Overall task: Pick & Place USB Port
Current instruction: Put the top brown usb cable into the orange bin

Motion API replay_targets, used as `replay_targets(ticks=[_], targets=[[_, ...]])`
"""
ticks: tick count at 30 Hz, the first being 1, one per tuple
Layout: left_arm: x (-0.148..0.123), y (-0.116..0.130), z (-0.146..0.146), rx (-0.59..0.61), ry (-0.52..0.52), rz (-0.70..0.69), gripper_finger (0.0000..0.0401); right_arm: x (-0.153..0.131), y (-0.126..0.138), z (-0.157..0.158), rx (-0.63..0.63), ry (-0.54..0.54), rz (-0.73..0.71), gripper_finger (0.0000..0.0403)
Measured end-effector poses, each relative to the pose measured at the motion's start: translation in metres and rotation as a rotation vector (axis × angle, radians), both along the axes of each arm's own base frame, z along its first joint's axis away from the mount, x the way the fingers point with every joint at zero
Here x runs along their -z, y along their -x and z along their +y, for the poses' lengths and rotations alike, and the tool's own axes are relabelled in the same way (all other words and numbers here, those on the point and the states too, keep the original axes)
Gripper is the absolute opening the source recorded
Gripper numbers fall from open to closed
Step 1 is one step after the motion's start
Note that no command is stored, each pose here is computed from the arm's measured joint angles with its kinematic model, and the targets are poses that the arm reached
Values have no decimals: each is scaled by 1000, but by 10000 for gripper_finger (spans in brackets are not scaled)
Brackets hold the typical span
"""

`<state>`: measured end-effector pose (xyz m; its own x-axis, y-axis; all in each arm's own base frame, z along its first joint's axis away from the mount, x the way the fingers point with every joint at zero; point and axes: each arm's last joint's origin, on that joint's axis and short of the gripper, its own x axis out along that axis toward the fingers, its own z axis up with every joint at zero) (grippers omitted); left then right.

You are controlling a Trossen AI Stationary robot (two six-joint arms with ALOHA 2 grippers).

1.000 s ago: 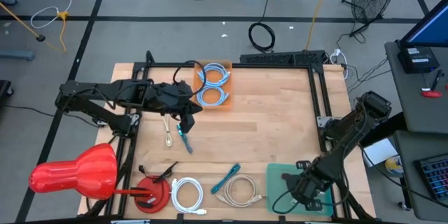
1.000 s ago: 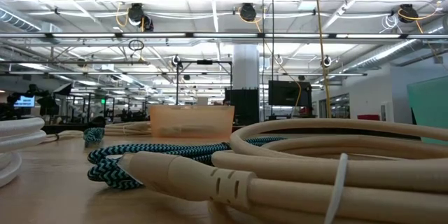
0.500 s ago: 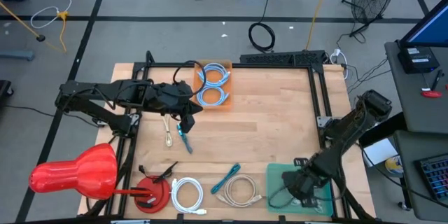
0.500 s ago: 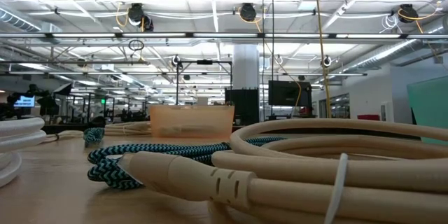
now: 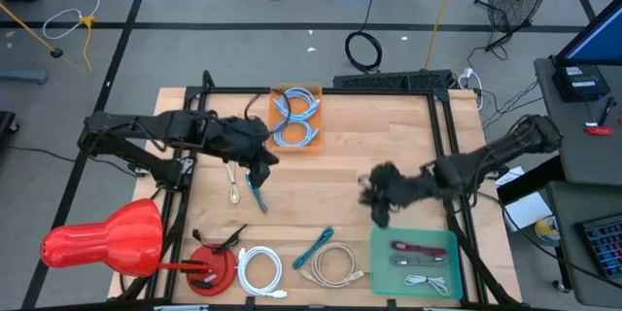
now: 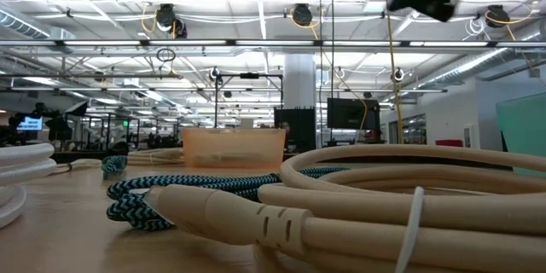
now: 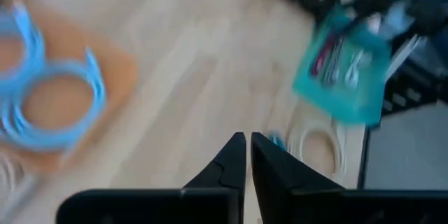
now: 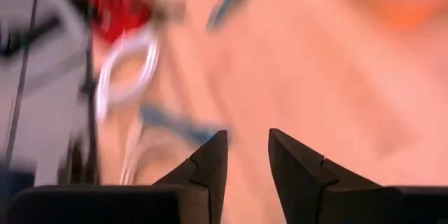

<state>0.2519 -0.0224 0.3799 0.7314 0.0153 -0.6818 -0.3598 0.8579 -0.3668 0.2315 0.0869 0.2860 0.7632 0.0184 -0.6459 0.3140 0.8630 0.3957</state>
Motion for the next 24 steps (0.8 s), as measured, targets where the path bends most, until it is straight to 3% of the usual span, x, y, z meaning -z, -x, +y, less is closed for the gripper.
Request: replay_targets(ticks=[5, 8, 10, 13, 17, 24], targets=[[28, -3, -25, 77, 88, 83, 36, -10, -11, -35, 163, 28, -94, 106], [51, 1, -41, 98, 86, 184, 36, -10, -14, -48, 217, 4, -96, 114], [65, 5, -44, 28, 69, 262, 33, -9, -16, -53, 240, 1, -94, 119], [90, 17, -39, -169, 20, 414, 27, -9, -17, -56, 254, 0, -100, 123], [123, 29, -23, -427, 81, 528, 17, -11, -18, -57, 256, -4, -119, 125], [191, 57, 9, -602, 189, 788, 17, -11, -18, -57, 254, 0, -121, 125]])
